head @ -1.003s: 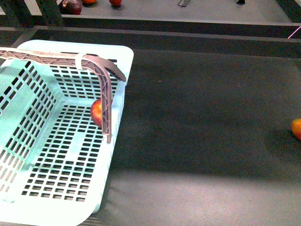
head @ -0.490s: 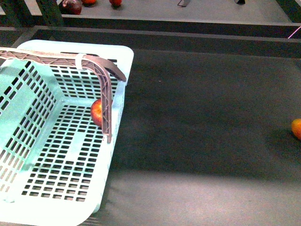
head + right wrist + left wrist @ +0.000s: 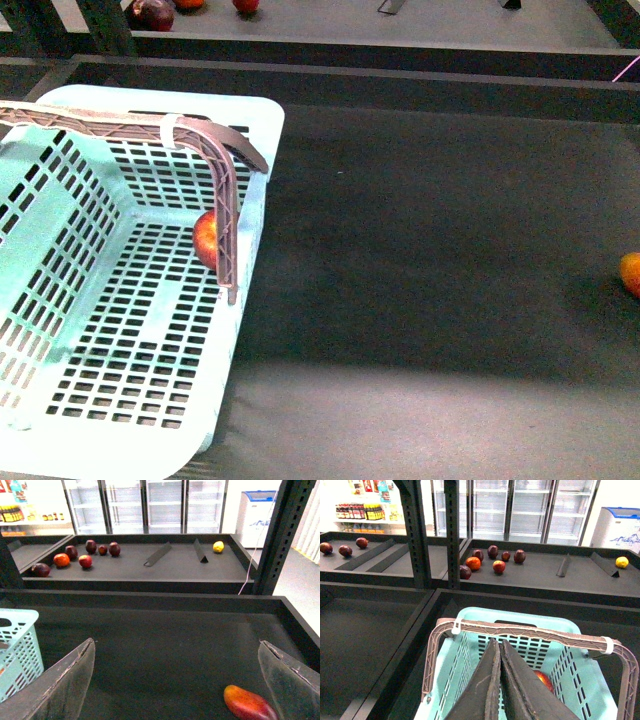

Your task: Pick apple with right arm and hold basket with left

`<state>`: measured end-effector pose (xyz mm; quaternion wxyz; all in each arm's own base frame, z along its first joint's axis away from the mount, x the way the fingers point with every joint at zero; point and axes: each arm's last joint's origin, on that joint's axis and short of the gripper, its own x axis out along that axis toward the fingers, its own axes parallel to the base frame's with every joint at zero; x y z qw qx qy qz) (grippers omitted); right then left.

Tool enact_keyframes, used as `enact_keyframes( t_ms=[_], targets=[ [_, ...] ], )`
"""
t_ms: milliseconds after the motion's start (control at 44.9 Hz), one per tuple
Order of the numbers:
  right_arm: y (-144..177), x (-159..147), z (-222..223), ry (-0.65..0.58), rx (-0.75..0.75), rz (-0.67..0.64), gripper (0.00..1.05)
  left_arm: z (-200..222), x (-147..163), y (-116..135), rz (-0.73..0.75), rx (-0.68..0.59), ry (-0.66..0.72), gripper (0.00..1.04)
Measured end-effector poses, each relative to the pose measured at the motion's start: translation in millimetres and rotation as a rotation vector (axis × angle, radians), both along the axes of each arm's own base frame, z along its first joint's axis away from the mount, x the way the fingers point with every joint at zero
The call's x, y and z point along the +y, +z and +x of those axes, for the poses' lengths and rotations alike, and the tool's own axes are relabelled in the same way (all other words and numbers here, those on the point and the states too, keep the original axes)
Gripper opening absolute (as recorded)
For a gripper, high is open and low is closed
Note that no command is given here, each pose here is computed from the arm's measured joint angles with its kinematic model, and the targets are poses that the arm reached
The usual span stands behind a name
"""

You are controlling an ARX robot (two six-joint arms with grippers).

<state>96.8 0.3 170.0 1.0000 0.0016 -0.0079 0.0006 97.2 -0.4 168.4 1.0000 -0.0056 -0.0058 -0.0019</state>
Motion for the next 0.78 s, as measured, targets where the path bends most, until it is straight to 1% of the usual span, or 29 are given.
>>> enact_keyframes(
  t_ms=[156, 423, 446, 513, 535, 691, 713, 780],
  targets=[
    [0.0, 0.0, 0.0, 0.0, 0.0, 0.0, 0.96, 0.0, 0.0, 0.0, 0.0, 0.0, 0.0, 0.03],
    [0.0, 0.0, 0.0, 0.0, 0.0, 0.0, 0.96, 0.0, 0.0, 0.0, 0.0, 0.0, 0.0, 0.48],
    [0.0, 0.0, 0.0, 0.0, 0.0, 0.0, 0.96, 0.0, 0.0, 0.0, 0.0, 0.0, 0.0, 0.53],
    [0.0, 0.0, 0.0, 0.0, 0.0, 0.0, 0.96, 0.0, 0.0, 0.0, 0.0, 0.0, 0.0, 0.64],
    [0.0, 0.0, 0.0, 0.0, 0.0, 0.0, 0.96, 0.0, 0.0, 0.0, 0.0, 0.0, 0.0, 0.71],
    [0.0, 0.0, 0.0, 0.0, 0.0, 0.0, 0.96, 0.0, 0.0, 0.0, 0.0, 0.0, 0.0, 0.97],
    [0.0, 0.0, 0.0, 0.0, 0.0, 0.0, 0.96, 0.0, 0.0, 0.0, 0.0, 0.0, 0.0, 0.99],
    [0.0, 0.0, 0.0, 0.0, 0.0, 0.0, 0.96, 0.0, 0.0, 0.0, 0.002, 0.0, 0.0, 0.98]
  ],
)
